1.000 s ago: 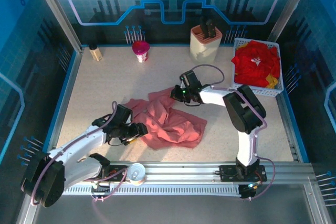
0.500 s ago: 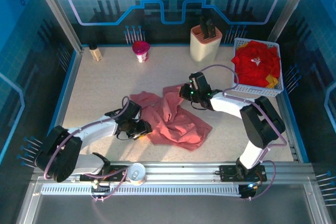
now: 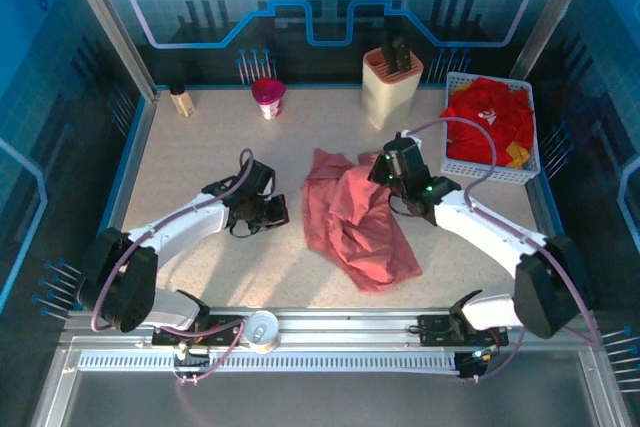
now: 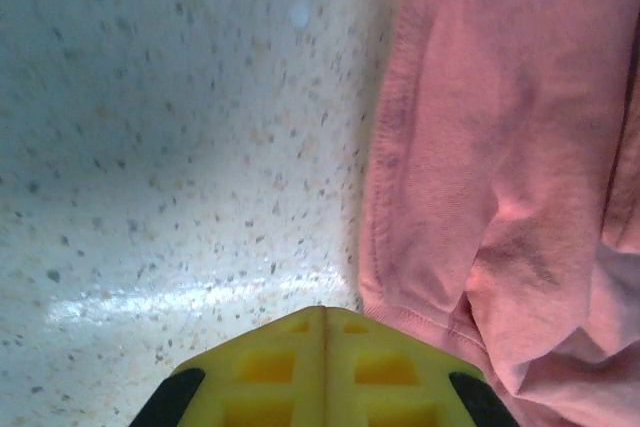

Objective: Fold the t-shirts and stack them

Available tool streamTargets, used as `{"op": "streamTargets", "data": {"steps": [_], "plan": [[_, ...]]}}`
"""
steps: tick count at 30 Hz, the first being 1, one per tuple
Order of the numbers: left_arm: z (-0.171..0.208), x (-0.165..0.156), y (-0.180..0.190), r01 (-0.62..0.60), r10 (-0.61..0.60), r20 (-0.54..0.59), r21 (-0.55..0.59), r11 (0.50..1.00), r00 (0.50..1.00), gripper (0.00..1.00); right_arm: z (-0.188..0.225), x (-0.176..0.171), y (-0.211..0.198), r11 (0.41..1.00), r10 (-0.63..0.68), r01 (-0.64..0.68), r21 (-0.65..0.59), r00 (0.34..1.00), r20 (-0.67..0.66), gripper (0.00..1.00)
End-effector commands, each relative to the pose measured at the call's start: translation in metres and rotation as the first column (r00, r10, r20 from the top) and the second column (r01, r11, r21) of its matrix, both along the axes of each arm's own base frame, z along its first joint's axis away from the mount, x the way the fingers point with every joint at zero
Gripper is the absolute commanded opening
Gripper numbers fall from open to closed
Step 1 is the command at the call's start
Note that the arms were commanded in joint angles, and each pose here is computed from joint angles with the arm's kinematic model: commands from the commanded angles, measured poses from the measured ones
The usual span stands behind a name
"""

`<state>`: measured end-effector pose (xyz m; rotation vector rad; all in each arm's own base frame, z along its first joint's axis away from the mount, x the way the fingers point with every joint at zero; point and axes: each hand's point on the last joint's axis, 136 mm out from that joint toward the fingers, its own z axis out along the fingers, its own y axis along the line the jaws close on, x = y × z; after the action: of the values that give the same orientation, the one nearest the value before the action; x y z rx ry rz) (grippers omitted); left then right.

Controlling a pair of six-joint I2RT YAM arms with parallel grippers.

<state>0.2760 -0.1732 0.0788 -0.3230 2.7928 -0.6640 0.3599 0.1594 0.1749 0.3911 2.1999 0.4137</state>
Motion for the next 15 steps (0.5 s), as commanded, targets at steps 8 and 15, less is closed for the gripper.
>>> {"op": "streamTargets", "data": {"steps": [8,15], "plan": [[-0.011,-0.019,-0.030,0.086,-0.095,-0.113,-0.082,0.993,0.989,0.44,-0.009,-0.027,-0.067,0.969,-0.198,0.197,-0.147,0.980,0.003,0.00],[-0.024,-0.027,-0.070,0.124,-0.135,-0.100,-0.109,0.986,0.986,0.50,-0.027,-0.034,-0.070,0.969,-0.197,0.189,-0.157,0.980,-0.035,0.01]]}}
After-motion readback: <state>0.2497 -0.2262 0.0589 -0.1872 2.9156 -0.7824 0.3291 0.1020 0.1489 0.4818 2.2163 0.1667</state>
